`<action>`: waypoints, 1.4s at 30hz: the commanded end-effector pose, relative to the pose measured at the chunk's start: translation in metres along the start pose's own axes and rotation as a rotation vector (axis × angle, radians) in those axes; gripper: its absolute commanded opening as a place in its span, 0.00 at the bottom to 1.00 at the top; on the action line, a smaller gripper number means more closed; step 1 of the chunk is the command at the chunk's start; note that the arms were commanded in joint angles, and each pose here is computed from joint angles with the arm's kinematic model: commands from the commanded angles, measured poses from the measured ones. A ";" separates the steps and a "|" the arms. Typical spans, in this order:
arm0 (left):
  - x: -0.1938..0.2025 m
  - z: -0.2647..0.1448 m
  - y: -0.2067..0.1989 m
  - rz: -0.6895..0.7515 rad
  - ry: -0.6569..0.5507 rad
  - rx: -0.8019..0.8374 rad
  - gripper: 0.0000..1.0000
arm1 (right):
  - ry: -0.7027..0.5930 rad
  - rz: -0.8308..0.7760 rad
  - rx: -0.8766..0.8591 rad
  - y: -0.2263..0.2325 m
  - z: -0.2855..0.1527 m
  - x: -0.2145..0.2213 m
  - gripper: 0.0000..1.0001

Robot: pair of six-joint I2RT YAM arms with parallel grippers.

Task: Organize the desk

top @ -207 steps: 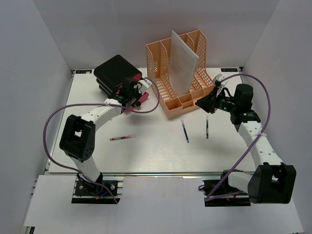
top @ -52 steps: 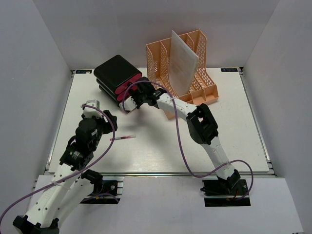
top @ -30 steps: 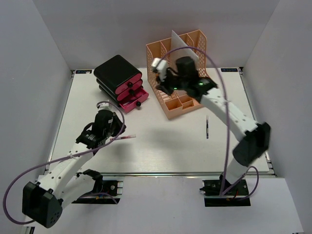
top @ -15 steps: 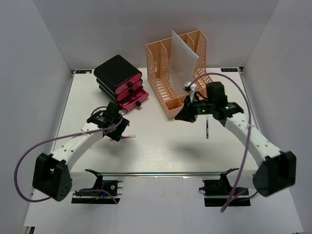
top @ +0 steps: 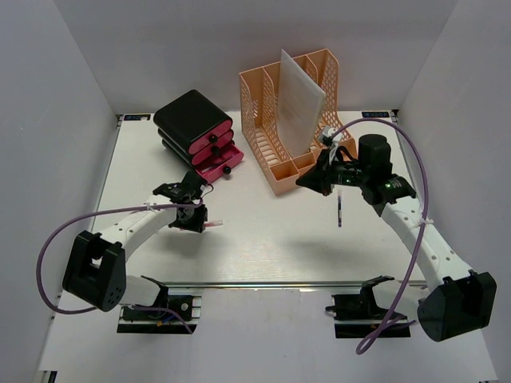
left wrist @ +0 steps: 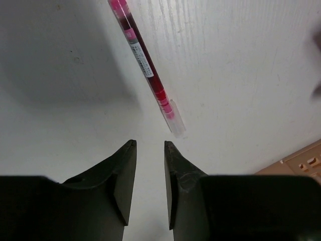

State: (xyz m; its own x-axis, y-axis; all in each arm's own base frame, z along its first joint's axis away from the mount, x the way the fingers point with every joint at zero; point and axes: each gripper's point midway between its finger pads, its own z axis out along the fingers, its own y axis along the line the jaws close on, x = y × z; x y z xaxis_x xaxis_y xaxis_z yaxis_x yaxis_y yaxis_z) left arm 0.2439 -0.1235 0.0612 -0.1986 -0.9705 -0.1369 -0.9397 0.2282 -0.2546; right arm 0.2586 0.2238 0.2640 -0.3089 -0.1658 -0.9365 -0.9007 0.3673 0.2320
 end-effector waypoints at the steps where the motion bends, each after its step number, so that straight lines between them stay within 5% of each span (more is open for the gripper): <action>1: -0.007 0.000 -0.006 -0.078 -0.042 -0.017 0.39 | -0.048 -0.043 -0.013 0.005 -0.005 -0.014 0.00; 16: -0.013 0.024 -0.028 -0.127 -0.076 -0.071 0.52 | -0.059 -0.047 0.015 -0.004 -0.012 -0.014 0.00; 42: -0.022 0.062 0.005 -0.151 -0.072 -0.220 0.46 | -0.082 -0.050 0.053 -0.014 -0.023 -0.017 0.00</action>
State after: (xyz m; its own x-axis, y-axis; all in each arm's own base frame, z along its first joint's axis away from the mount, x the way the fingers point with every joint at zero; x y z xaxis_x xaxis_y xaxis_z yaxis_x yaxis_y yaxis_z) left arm 0.2644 -0.1009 0.0107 -0.0485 -0.9837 -0.1729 -0.9950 0.0627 -0.0779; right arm 0.2729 0.2010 0.2730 -0.2823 -0.1257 -0.9510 -0.8815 0.4252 0.2055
